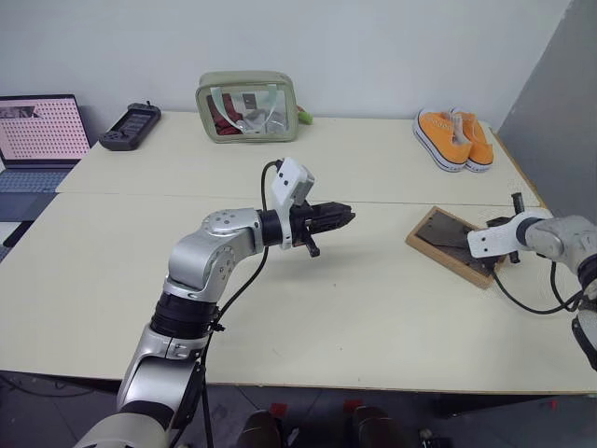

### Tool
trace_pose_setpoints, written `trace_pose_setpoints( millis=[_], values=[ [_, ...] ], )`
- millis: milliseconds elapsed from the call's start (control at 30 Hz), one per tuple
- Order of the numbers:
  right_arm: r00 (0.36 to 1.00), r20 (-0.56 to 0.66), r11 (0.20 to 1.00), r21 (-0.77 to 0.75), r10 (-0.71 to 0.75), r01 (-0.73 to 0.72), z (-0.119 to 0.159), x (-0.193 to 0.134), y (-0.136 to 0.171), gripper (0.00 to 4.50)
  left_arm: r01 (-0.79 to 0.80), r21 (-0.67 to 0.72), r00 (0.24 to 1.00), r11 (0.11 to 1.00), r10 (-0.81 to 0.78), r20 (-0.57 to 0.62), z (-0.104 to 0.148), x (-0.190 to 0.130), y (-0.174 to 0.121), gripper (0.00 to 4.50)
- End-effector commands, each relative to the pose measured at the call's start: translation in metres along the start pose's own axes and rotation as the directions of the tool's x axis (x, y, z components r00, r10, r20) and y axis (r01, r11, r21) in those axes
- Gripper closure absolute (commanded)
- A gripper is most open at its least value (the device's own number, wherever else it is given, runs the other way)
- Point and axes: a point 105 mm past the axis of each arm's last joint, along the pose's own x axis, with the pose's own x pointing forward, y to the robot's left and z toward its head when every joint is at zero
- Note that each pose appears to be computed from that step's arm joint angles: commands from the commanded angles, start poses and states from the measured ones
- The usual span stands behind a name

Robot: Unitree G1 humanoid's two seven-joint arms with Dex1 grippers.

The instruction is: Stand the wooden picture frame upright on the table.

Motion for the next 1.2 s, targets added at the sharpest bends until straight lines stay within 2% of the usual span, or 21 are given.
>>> trace_pose_setpoints(
  millis=[33, 133, 300, 500, 633, 700, 800, 1000, 1100, 1200],
  values=[
    [0.998, -0.018, 0.997, -0.055, 0.056, -0.057, -0.007, -0.004, 0.003, 4.50, 0.006, 0.050, 0.998, 0.999, -0.009, 0.056, 0.020, -0.003, -0.005, 3.61],
    [0.987, 0.060, 0.987, -0.060, 0.152, -0.148, 0.004, -0.006, 0.015, 4.50, 0.005, 0.046, 0.998, 0.999, -0.008, 0.060, 0.020, -0.002, -0.005, 3.61],
    [0.951, 0.215, 0.974, -0.099, 0.223, -0.205, 0.025, -0.013, 0.028, 4.50, 0.004, 0.047, 0.998, 0.999, -0.007, 0.064, 0.020, -0.001, -0.006, 3.61],
    [0.904, 0.407, 0.990, 0.000, 0.130, -0.143, 0.054, -0.021, 0.012, 4.50, 0.001, 0.041, 0.998, 0.999, -0.004, 0.068, 0.019, 0.000, -0.006, 3.61],
    [0.881, 0.463, 0.992, 0.034, 0.091, -0.120, 0.062, -0.026, 0.006, 4.50, 0.007, 0.039, 0.997, 0.999, -0.010, 0.074, 0.020, 0.003, -0.006, 3.61],
    [0.911, 0.403, 0.995, -0.002, 0.089, -0.096, 0.053, -0.023, 0.004, 4.50, 0.010, 0.038, 0.997, 0.999, -0.013, 0.077, 0.020, 0.004, -0.006, 3.61],
    [0.972, 0.234, 1.000, -0.007, 0.029, -0.029, 0.026, -0.015, -0.009, 4.50, 0.016, 0.038, 0.997, 0.999, -0.019, 0.080, 0.021, 0.006, -0.007, 3.61],
    [1.000, 0.002, 0.994, -0.104, -0.026, 0.026, -0.009, -0.011, -0.028, 4.50, 0.011, 0.032, 0.996, 0.999, -0.014, 0.084, 0.020, 0.005, -0.008, 3.61],
    [0.999, -0.025, 0.984, -0.178, 0.020, -0.024, -0.012, -0.010, -0.019, 4.50, 0.001, 0.029, 0.996, 1.000, -0.004, 0.086, 0.020, 0.003, -0.007, 3.61],
    [0.997, 0.016, 0.973, -0.220, 0.077, -0.072, -0.004, -0.008, -0.004, 4.50, -0.008, 0.027, 0.996, 1.000, 0.005, 0.088, 0.020, 0.002, -0.007, 3.61]
  ],
)
